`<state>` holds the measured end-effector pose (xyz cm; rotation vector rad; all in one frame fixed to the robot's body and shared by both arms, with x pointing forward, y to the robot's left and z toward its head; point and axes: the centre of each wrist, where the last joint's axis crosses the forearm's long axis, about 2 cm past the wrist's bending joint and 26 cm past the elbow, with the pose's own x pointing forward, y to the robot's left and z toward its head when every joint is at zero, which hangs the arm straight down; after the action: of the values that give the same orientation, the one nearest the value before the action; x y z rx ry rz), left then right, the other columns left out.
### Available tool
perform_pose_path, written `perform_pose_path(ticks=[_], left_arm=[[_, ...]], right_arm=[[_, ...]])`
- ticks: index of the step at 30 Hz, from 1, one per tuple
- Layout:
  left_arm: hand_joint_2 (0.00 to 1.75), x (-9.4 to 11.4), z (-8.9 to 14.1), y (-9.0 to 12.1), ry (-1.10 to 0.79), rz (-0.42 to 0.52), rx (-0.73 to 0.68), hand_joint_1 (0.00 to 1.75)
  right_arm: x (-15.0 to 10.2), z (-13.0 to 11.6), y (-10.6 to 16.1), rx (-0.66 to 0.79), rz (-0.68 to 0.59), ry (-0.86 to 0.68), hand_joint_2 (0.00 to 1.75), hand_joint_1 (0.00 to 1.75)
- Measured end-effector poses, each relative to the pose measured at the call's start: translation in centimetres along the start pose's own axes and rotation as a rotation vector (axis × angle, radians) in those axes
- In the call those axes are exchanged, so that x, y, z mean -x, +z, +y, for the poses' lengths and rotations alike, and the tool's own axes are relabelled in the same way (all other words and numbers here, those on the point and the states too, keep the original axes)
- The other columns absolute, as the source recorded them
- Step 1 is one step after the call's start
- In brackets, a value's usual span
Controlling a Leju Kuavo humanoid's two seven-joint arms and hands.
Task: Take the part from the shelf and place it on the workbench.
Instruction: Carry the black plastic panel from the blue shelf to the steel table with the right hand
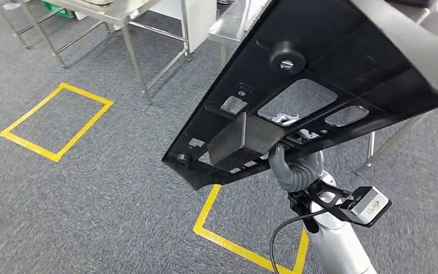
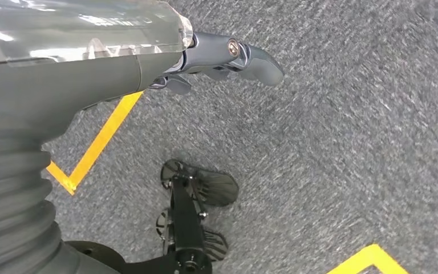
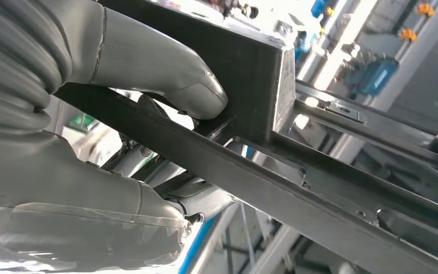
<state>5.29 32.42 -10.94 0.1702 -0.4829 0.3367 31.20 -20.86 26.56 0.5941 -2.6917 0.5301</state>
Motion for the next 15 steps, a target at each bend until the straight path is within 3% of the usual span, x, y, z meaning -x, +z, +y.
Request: perform_pose_path(ticks=[15], left_arm=[[1.75,0.06,0.08,0.01,0.001,0.02,0.005,0.0]], right_arm=[[-0.25,0.05,0.62,0.014,0.01,-0.001,1.75,1.75]])
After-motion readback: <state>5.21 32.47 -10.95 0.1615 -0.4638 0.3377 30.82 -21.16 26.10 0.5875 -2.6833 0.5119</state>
